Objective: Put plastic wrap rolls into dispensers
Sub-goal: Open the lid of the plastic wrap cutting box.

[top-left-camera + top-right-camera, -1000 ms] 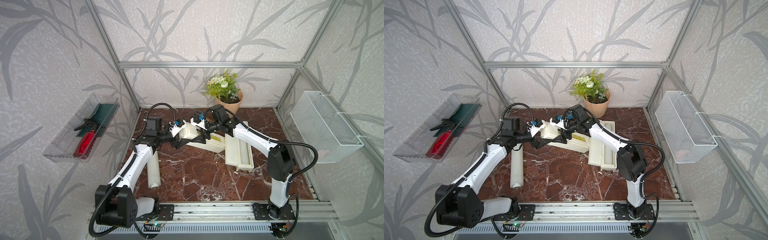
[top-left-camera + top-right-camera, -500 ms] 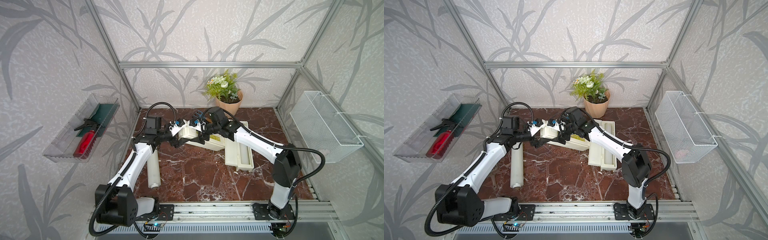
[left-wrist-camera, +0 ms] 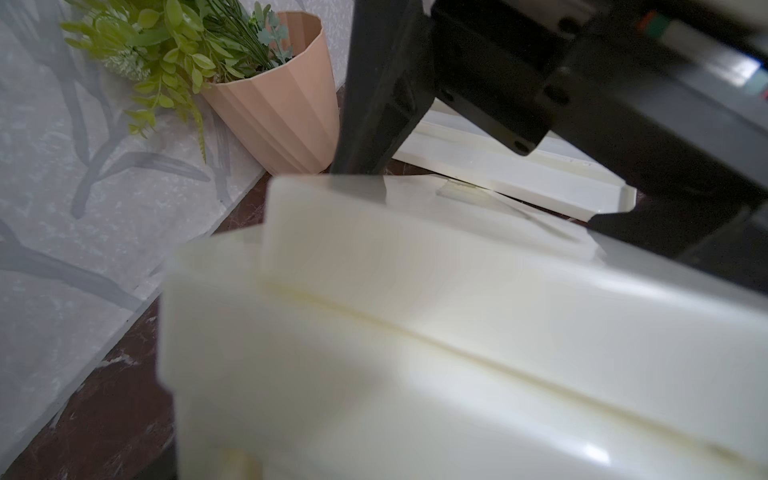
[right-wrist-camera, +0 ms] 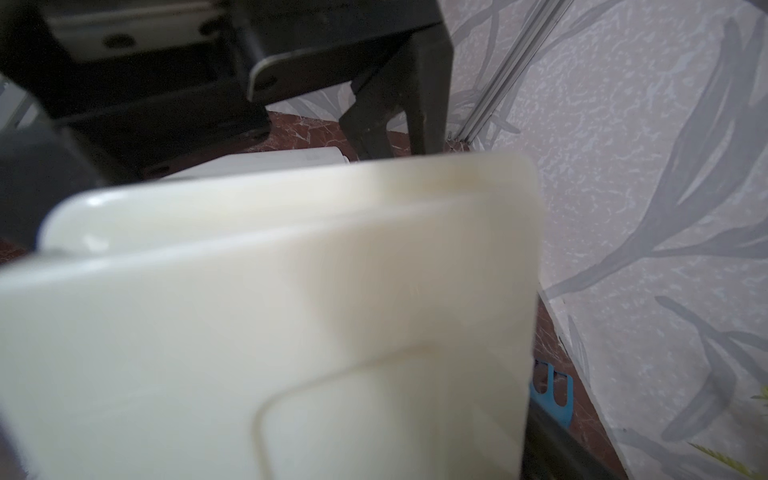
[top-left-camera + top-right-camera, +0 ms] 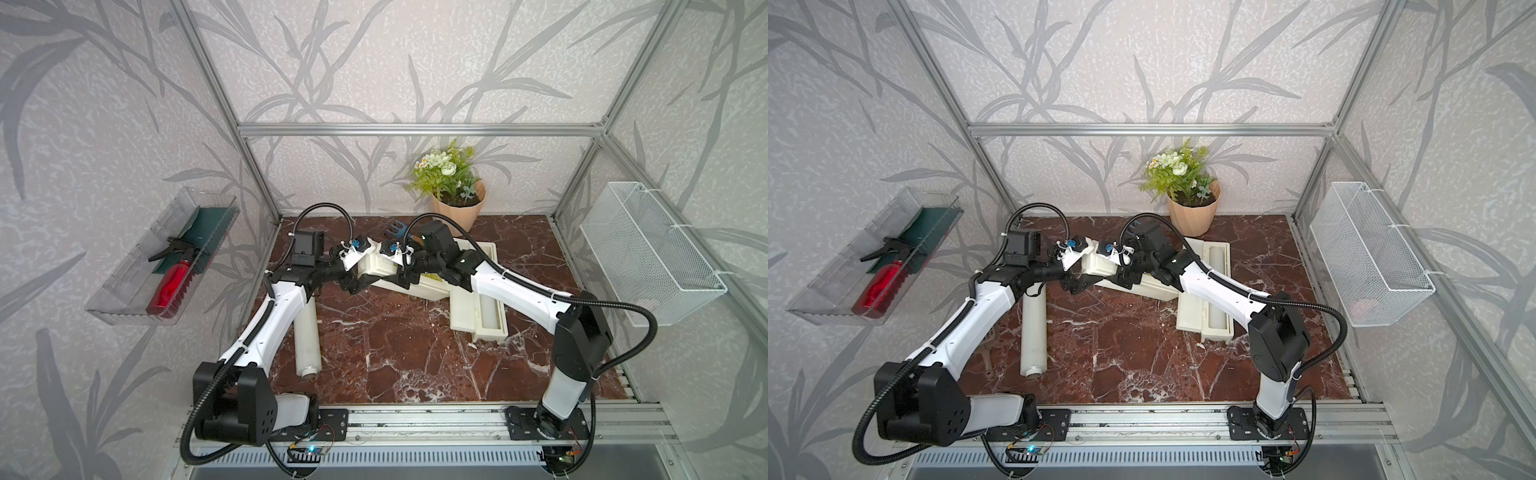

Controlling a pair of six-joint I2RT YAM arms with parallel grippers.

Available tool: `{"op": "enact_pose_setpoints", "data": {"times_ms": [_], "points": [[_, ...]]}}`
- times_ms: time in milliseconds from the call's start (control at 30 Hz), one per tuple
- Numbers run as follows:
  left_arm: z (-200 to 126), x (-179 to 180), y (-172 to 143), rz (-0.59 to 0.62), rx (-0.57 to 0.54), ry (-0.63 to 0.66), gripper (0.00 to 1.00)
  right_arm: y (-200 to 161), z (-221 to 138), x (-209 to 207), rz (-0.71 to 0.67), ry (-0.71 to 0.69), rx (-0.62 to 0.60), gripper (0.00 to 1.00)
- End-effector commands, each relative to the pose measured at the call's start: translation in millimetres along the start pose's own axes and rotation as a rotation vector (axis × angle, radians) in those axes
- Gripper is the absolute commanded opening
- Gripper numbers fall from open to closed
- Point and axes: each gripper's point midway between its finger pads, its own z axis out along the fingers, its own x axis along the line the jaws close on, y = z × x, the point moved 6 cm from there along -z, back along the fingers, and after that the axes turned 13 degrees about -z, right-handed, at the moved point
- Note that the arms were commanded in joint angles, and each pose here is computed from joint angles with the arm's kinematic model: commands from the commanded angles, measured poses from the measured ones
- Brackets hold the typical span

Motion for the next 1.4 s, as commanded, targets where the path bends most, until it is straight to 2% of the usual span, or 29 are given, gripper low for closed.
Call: {"op": "enact_pose_setpoints", "data": {"times_ms": [0, 67, 167, 267, 467, 567, 667, 967, 1133, 1367], "points": [[3, -11, -29, -0.138, 0.133, -0.023, 0.03, 28, -22, -46, 0.083, -0.146, -0.138, 0.87], [2, -11, -27, -0.128, 0.120, -0.017, 0.02, 32, -19, -42, 0.068, -0.082, -0.123, 0.91], [0, -12, -25, -0.124, 0.110, -0.018, 0.01, 31, -14, -38, 0.015, -0.120, -0.097, 0.93], [0, -13, -27, -0.120, 0.117, -0.011, 0.00, 28, -17, -43, 0.032, -0.193, -0.093, 0.91], [2, -11, -30, -0.131, 0.123, -0.011, 0.00, 26, -20, -47, 0.070, -0.253, -0.075, 0.72], [2, -10, -30, -0.114, 0.131, 0.001, 0.00, 27, -19, -38, 0.052, -0.167, -0.135, 0.69], [1, -8, -30, -0.092, 0.140, 0.019, 0.00, 26, -15, -36, 0.057, -0.110, -0.132, 0.63], [-3, -5, -24, -0.025, 0.113, 0.073, 0.00, 21, -8, -31, 0.071, -0.101, -0.144, 0.61], [-6, -4, -21, -0.009, 0.102, 0.093, 0.00, 14, -10, -34, 0.088, -0.204, -0.151, 0.48], [-7, -2, -13, 0.000, 0.061, 0.110, 0.00, 11, -5, -17, 0.078, -0.153, -0.225, 0.47]]}}
